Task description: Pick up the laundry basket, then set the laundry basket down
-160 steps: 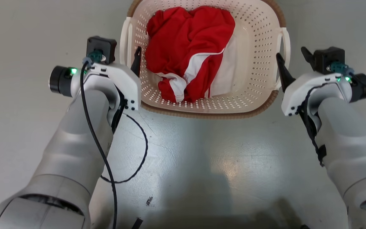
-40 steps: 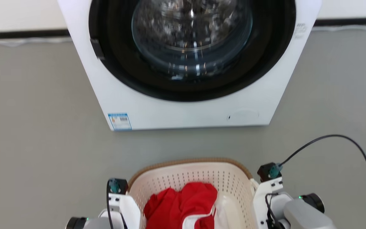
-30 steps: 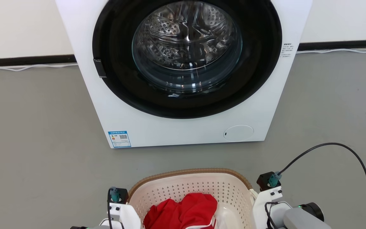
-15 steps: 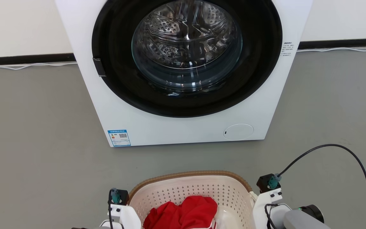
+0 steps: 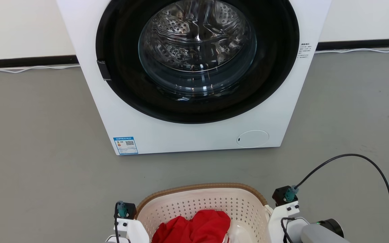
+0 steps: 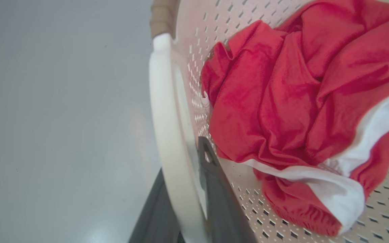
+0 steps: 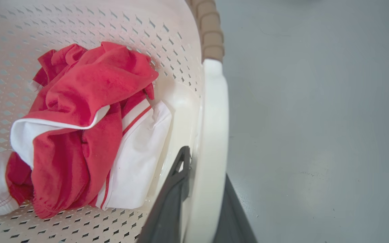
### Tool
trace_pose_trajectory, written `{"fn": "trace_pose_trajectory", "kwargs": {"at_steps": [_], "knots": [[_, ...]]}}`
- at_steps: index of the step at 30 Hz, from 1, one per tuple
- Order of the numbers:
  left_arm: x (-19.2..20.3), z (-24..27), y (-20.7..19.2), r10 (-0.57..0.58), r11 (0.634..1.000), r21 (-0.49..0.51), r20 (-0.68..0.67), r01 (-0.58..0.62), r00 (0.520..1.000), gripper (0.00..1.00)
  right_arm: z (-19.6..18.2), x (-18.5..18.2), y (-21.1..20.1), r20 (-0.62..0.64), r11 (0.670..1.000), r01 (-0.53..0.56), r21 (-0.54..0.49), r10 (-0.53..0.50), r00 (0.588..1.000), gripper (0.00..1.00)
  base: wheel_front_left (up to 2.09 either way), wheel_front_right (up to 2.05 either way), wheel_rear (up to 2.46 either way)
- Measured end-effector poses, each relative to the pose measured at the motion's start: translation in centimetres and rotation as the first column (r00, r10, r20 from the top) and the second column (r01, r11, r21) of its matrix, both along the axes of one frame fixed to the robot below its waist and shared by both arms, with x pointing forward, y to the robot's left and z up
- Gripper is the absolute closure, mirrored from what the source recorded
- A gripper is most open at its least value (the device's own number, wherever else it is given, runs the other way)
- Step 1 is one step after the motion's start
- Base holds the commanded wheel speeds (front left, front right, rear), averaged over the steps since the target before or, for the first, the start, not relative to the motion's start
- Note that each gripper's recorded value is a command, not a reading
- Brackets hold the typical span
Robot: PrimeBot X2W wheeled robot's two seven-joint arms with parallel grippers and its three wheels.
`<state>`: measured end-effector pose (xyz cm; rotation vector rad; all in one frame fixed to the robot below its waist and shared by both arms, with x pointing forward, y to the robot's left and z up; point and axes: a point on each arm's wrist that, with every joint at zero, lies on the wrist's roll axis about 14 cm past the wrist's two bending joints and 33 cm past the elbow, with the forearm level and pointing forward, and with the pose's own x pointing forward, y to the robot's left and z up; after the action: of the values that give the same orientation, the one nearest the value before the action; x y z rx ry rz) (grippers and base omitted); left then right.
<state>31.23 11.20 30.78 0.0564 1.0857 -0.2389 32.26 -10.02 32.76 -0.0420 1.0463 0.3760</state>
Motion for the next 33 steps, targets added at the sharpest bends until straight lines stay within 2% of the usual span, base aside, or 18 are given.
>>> {"fn": "trace_pose_trajectory", "kwargs": {"at_steps": [18, 33], "knots": [[0.7, -1.1, 0.3, 0.005, 1.000, 0.005, -0.029, -0.005, 1.000, 1.00, -1.4, 0.4, 0.4, -0.029, 1.000, -0.001, 0.014, 0.002, 1.000, 1.00, 0.00, 0.00, 0.00], [7.6, -2.2, 1.1, 0.036, 0.999, 0.012, 0.045, -0.037, 0.998, 1.00, -2.6, 8.0, 1.4, 0.072, 0.999, -0.040, 0.025, 0.038, 0.997, 1.00, 0.00, 0.00, 0.00]]}}
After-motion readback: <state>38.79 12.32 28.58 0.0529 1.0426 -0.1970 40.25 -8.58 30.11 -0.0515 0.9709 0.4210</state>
